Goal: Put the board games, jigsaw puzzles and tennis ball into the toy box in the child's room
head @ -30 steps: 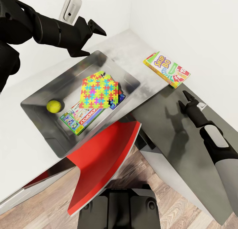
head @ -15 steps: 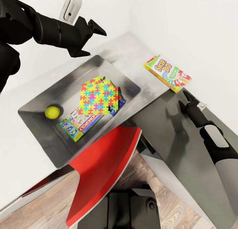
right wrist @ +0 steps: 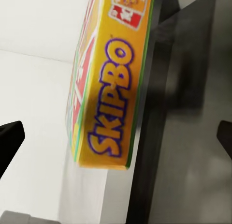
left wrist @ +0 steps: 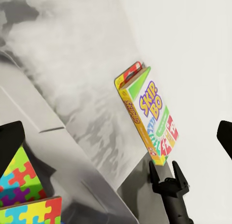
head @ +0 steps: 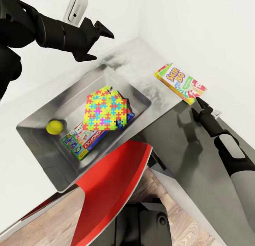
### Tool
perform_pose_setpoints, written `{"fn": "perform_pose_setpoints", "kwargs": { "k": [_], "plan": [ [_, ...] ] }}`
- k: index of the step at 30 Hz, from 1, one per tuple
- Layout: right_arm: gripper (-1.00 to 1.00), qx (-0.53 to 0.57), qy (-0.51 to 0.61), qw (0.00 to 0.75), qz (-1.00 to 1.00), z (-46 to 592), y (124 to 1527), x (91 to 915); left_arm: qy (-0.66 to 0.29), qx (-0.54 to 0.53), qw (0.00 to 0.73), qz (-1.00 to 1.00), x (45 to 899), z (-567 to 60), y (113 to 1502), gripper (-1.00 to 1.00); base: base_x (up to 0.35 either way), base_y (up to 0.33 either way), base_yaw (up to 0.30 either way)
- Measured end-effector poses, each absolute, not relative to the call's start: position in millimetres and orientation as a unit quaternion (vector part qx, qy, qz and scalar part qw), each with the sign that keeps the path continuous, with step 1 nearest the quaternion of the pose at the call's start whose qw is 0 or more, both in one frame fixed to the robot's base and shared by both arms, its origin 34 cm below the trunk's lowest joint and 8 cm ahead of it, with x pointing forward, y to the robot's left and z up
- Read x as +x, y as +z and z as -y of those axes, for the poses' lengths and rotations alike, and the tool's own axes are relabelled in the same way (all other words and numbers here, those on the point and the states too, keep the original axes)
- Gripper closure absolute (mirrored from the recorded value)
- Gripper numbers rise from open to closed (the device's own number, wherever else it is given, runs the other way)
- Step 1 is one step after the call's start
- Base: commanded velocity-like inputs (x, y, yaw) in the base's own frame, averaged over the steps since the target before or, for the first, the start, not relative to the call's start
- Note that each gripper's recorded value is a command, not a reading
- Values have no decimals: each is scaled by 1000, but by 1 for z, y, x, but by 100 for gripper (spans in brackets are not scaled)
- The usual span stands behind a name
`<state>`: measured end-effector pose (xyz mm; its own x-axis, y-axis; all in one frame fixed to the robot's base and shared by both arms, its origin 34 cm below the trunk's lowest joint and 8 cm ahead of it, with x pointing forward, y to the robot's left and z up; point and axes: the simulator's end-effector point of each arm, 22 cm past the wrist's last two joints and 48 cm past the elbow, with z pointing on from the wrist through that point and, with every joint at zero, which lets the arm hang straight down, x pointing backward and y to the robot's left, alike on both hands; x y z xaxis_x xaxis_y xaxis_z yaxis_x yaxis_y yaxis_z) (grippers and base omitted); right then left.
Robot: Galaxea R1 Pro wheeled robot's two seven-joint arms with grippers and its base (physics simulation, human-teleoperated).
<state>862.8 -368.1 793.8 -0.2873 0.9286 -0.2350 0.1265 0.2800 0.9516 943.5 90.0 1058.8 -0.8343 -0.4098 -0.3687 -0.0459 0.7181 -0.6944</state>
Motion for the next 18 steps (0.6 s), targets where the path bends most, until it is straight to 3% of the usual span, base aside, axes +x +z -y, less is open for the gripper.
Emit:
{"fn": "perform_pose_setpoints", "kwargs": {
  "k": [18],
  "plan": [
    [-100,384,457,456,-661,363,809,870,-354,-127,257,-890,943,-89,1058,-100,8,0,0]
  ]
}}
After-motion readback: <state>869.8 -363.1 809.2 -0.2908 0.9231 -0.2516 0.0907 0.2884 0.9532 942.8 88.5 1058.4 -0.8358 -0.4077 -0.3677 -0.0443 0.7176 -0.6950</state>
